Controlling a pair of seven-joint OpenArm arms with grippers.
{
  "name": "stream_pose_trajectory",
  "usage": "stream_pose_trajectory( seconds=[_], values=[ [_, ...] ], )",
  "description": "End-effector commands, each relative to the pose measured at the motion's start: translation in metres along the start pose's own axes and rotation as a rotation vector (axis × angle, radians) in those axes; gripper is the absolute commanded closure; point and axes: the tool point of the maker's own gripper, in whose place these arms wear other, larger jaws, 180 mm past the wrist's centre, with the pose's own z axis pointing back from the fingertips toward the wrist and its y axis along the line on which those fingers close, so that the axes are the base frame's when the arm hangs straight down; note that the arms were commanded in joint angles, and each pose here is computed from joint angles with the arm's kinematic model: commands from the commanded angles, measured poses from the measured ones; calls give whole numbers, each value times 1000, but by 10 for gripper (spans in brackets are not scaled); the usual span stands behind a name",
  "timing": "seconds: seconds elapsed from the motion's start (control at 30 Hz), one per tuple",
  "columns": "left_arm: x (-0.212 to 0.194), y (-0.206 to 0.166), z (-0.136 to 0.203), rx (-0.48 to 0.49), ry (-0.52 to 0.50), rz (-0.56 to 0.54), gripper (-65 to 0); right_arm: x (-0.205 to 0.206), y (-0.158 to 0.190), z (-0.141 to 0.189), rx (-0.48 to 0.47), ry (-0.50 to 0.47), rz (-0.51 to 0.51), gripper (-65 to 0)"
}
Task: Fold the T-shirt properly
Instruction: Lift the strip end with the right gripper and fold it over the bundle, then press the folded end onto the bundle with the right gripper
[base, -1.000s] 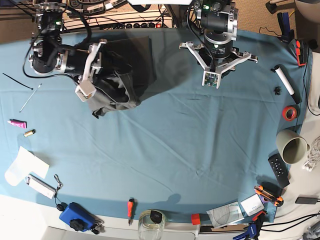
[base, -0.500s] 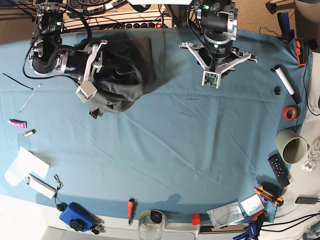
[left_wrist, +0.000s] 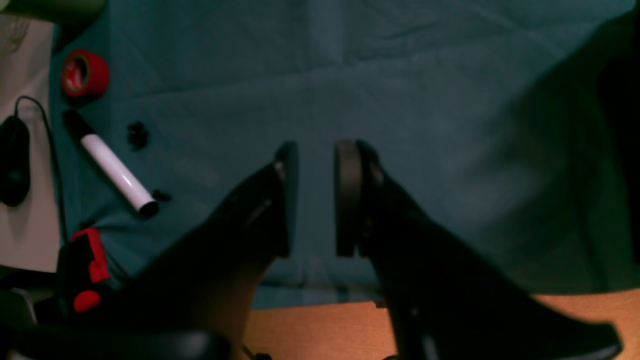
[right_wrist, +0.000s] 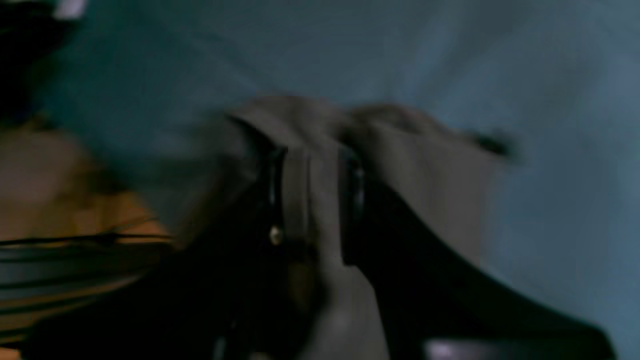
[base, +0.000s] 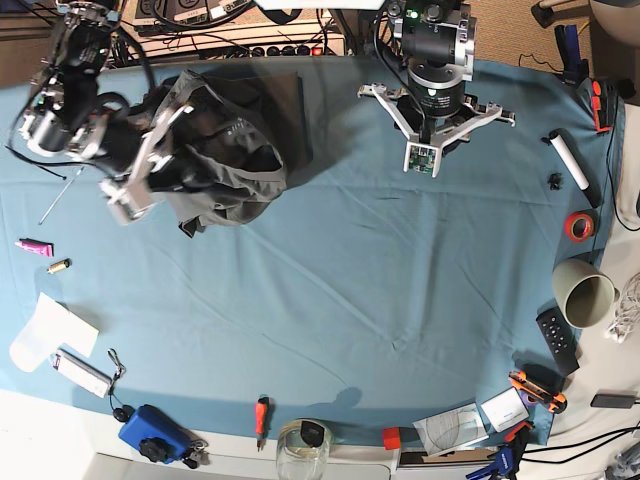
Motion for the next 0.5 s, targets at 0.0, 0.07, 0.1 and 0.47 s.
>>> stream_pose_trajectory(
  seconds=[0.0,0.07,0.1,0.47],
  values=[
    [9,3,4,8,-37,17,-120,11,-4,8,-14,-44,14,-102],
    [9,3,4,8,-37,17,-120,4,-10,13,-38,-23,6,-102],
    [9,3,4,8,-37,17,-120,-3,-10,14,-44,9,4,-102],
    [9,3,4,8,-38,16,-120,-62,-7,19,-82,187,-104,-102]
  ],
)
